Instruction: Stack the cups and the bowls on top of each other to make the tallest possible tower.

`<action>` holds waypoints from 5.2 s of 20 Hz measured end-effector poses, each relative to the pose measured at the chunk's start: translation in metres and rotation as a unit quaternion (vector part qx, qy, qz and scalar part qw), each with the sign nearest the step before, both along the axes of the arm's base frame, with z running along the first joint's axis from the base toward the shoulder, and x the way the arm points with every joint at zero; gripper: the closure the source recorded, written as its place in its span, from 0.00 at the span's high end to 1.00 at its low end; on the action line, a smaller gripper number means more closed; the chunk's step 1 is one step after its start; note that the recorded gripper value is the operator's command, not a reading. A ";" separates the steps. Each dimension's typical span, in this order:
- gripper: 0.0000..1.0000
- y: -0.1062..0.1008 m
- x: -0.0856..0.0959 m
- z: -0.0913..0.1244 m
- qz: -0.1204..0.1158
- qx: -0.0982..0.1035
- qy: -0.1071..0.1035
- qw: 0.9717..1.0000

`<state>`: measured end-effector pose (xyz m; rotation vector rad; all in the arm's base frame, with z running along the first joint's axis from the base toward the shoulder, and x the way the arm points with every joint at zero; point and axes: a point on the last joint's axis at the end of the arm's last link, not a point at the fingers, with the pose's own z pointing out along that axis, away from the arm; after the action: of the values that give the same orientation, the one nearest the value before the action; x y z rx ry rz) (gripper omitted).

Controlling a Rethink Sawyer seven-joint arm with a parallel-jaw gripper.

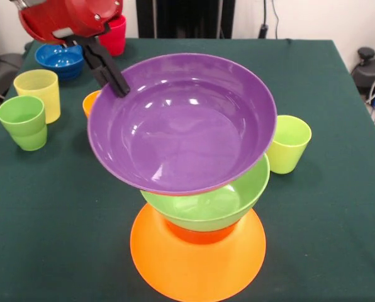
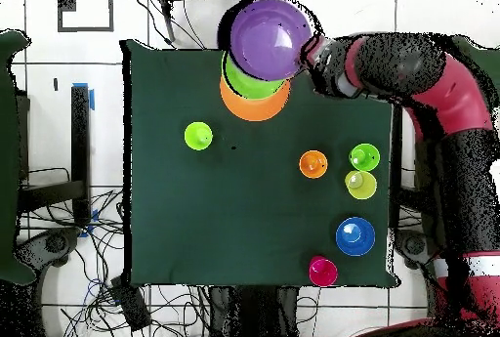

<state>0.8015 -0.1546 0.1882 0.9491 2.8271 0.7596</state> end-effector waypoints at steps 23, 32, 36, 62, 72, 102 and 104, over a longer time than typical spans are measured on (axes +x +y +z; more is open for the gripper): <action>0.00 0.035 -0.019 -0.044 0.021 -0.001 -0.004 1.000; 0.00 0.040 -0.017 -0.044 0.026 0.002 -0.007 1.000; 0.00 0.044 -0.016 -0.044 0.029 0.005 -0.009 1.000; 0.00 0.031 -0.002 -0.062 0.012 0.010 -0.017 1.000; 0.00 0.023 0.004 -0.058 0.006 0.003 -0.025 1.000; 0.00 0.016 -0.006 -0.062 0.011 -0.007 -0.021 1.000; 0.00 0.015 -0.007 -0.063 0.012 -0.008 -0.020 1.000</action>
<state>0.7945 -0.1397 0.1256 0.8909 2.8105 0.7494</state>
